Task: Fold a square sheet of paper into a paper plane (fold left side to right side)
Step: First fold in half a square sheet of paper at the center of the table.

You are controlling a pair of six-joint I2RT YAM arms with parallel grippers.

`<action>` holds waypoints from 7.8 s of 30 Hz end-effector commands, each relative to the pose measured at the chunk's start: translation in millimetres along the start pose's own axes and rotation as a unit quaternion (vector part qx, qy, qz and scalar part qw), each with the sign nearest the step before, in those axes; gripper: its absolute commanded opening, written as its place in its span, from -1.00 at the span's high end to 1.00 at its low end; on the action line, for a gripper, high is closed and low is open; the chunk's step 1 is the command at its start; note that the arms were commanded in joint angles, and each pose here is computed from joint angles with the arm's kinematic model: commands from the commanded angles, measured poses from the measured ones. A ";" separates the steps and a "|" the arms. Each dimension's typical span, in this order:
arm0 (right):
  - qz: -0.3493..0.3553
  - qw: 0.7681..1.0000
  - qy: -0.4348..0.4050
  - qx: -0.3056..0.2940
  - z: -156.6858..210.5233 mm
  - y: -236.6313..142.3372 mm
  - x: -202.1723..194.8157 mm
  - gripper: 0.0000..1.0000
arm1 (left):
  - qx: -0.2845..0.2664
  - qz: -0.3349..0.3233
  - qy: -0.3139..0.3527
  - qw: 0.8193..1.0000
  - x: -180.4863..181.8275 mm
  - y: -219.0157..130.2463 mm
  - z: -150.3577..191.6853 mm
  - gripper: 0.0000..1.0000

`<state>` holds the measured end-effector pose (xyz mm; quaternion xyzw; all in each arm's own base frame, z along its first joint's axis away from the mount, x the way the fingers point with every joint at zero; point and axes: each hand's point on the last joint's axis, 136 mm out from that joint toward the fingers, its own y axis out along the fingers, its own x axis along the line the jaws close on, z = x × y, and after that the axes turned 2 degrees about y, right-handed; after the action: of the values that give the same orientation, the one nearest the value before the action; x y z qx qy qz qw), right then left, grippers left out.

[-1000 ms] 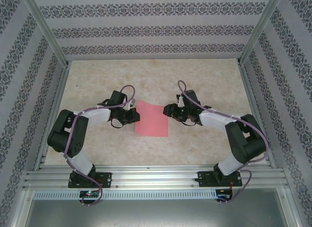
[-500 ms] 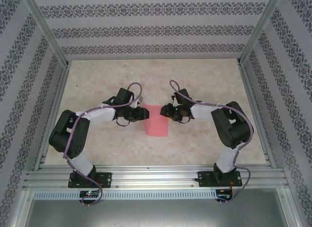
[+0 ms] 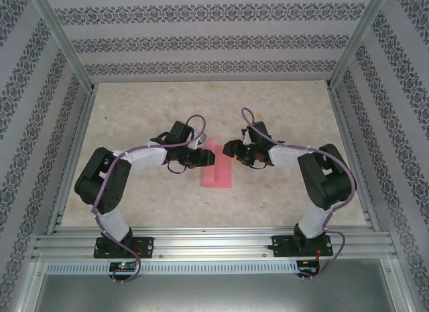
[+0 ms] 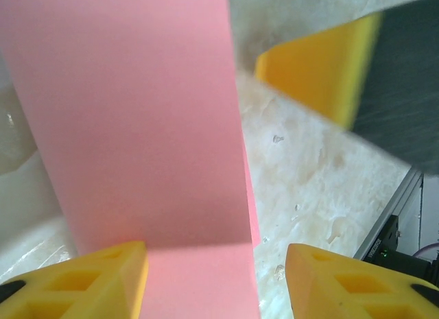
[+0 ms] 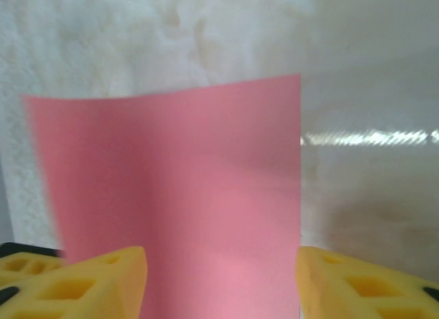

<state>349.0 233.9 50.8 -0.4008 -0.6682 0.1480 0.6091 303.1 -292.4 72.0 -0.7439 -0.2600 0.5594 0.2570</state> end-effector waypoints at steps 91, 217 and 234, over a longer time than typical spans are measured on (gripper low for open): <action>-0.065 0.998 0.013 0.005 6.1 -2.8 12.5 1.00 | -0.032 -0.041 -0.050 0.997 8.6 -3.6 -24.5 -0.33; 0.028 0.999 -0.003 -0.033 -5.6 -32.7 -16.7 -0.05 | 0.047 -0.160 -0.088 0.982 19.8 37.8 -15.0 -0.16; 0.030 0.999 -0.002 -0.034 -4.3 -32.6 -18.7 -0.05 | 0.032 -0.164 -0.078 0.983 11.8 26.9 -23.6 -0.13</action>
<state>335.0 193.7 58.0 -0.4411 -0.6532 0.1503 0.5969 328.2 -301.2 32.2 -0.6230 -0.3754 0.5875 0.3547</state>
